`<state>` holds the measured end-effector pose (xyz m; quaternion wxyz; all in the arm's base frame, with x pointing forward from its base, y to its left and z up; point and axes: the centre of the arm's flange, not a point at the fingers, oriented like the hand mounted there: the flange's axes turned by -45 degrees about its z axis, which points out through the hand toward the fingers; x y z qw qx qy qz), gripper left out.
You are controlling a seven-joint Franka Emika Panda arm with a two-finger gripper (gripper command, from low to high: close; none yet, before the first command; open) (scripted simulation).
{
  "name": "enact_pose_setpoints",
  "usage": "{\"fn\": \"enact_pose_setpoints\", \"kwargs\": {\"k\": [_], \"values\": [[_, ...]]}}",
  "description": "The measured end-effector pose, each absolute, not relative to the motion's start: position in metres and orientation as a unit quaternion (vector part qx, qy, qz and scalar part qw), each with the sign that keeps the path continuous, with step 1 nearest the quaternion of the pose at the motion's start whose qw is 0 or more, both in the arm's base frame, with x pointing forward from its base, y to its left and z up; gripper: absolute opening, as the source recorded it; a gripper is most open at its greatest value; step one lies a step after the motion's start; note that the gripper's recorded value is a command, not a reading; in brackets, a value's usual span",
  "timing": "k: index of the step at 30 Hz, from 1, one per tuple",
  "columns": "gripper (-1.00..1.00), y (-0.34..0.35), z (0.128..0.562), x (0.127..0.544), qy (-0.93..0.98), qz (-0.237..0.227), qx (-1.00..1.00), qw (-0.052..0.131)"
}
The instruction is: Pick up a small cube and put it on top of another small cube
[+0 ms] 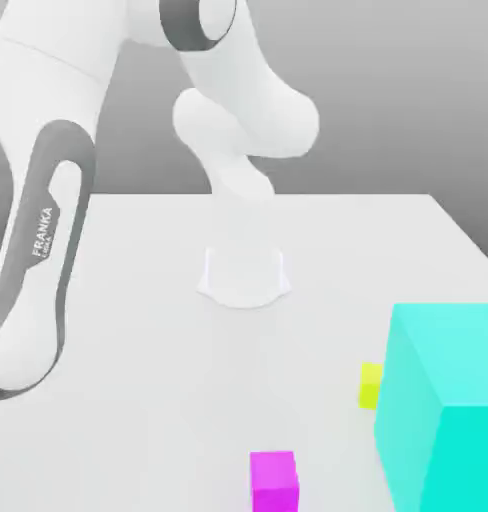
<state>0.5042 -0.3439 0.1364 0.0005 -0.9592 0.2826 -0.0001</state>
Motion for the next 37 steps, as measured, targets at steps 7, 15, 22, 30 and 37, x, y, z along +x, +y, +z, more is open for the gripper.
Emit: {"fn": "enact_pose_setpoints", "kwargs": {"k": [7, 15, 22, 30, 37], "values": [[-1.0, -0.261, 0.226, 0.551, 0.19, -0.003, -0.982, 0.018], [-1.0, -0.061, 0.302, 0.593, -0.025, -0.003, -0.999, 0.04], [-1.0, 0.119, 0.37, 0.556, -0.226, 0.0, -0.973, 0.038], [1.0, 0.326, 0.396, 0.449, -0.466, 0.001, -0.885, 0.008], [1.0, 0.33, 0.427, 0.448, -0.475, 0.0, -0.88, 0.001]]}}
